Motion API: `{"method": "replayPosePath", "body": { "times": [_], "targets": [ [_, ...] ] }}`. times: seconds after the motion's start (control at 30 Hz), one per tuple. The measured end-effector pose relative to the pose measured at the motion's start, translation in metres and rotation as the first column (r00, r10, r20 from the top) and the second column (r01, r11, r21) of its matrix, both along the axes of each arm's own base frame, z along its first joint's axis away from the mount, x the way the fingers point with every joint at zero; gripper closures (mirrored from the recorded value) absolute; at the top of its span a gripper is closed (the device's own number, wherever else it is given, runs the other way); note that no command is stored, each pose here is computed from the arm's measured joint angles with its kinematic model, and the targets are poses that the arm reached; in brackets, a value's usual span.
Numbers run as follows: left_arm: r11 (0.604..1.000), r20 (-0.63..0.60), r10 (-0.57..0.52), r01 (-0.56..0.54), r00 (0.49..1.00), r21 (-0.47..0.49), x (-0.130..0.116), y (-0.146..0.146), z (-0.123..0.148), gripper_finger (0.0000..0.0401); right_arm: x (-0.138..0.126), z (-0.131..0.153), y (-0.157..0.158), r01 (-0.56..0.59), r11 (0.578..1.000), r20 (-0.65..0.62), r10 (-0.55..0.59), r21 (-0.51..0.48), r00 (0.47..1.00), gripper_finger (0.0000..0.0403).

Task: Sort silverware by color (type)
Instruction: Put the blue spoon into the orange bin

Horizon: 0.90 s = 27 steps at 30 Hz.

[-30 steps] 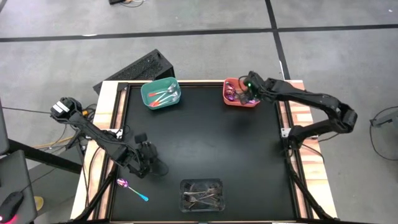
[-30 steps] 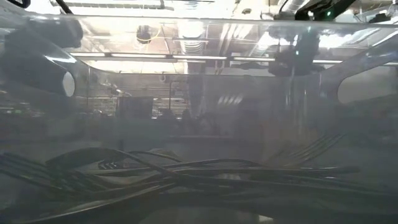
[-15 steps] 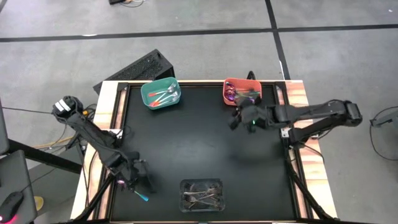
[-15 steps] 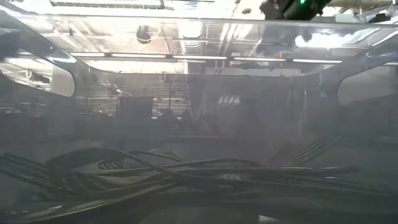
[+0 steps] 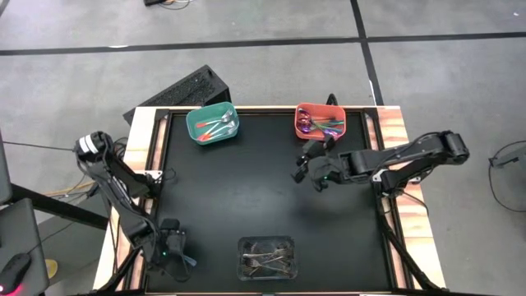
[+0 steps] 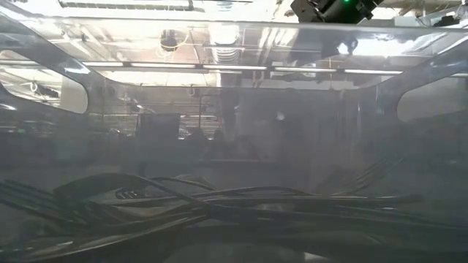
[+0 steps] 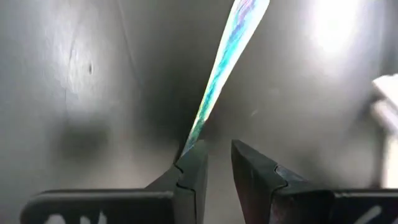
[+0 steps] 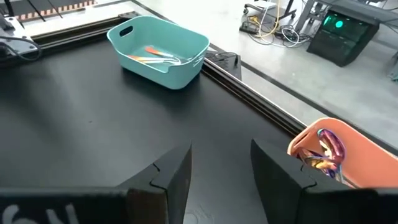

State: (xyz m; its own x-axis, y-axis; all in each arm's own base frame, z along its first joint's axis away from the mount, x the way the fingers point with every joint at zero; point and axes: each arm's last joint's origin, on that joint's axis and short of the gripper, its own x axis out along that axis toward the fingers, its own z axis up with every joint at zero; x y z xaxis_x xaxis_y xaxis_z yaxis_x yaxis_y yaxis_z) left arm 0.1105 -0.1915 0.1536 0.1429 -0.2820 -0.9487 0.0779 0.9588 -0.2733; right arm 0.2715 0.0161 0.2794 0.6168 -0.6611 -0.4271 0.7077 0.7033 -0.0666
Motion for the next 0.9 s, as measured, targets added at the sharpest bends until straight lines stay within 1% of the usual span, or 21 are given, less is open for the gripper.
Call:
{"method": "replayPosePath", "body": {
  "times": [0.1, 0.23, 0.3, 0.4, 0.47, 0.57, 0.63, 0.73, 0.83, 0.9],
  "targets": [
    [0.998, -0.026, -0.019, 0.021, 0.999, 0.062, -0.002, -0.004, -0.012, 0.0341, 0.001, 0.0, 0.0, -0.011, 1.0, 0.008, 0.011, 0.012, 1.0, 0.0221],
    [0.992, -0.039, -0.051, 0.055, 0.998, 0.112, -0.001, -0.008, -0.021, 0.0341, 0.003, 0.002, 0.001, -0.041, 0.998, 0.033, 0.04, 0.038, 0.999, 0.0221],
    [0.99, -0.033, -0.051, 0.055, 0.998, 0.127, -0.001, -0.007, -0.022, 0.0341, 0.004, 0.002, 0.002, -0.058, 0.997, 0.043, 0.056, 0.05, 0.998, 0.0221],
    [0.988, -0.024, -0.051, 0.054, 0.998, 0.145, 0.0, -0.008, -0.018, 0.0341, 0.004, 0.002, 0.002, -0.07, 0.996, 0.043, 0.068, 0.059, 0.997, 0.0221],
    [0.986, -0.009, -0.048, 0.049, 0.999, 0.161, 0.001, -0.009, -0.01, 0.0341, 0.004, 0.002, 0.003, -0.08, 0.995, 0.042, 0.078, 0.066, 0.996, 0.0221],
    [0.971, 0.064, -0.04, 0.024, 0.997, 0.237, 0.003, -0.009, 0.003, 0.0341, 0.004, 0.002, 0.003, -0.081, 0.994, 0.042, 0.078, 0.066, 0.996, 0.0221],
    [0.972, 0.112, -0.035, 0.008, 0.993, 0.236, 0.006, -0.012, 0.009, 0.0341, 0.004, 0.002, 0.003, -0.081, 0.994, 0.042, 0.078, 0.066, 0.996, 0.0221],
    [0.965, 0.107, -0.036, 0.007, 0.994, 0.264, 0.005, -0.01, 0.008, 0.0341, 0.004, 0.002, 0.003, -0.085, 0.994, 0.041, 0.082, 0.067, 0.996, 0.0221],
    [0.965, 0.111, -0.035, 0.004, 0.993, 0.262, 0.005, -0.01, 0.008, 0.0341, 0.004, 0.002, 0.004, -0.089, 0.994, 0.04, 0.087, 0.067, 0.995, 0.0221],
    [0.956, 0.111, -0.036, 0.002, 0.993, 0.292, 0.004, -0.007, 0.006, 0.0341, 0.004, 0.002, 0.004, -0.095, 0.993, 0.037, 0.092, 0.067, 0.995, 0.0221]
  ]
}}
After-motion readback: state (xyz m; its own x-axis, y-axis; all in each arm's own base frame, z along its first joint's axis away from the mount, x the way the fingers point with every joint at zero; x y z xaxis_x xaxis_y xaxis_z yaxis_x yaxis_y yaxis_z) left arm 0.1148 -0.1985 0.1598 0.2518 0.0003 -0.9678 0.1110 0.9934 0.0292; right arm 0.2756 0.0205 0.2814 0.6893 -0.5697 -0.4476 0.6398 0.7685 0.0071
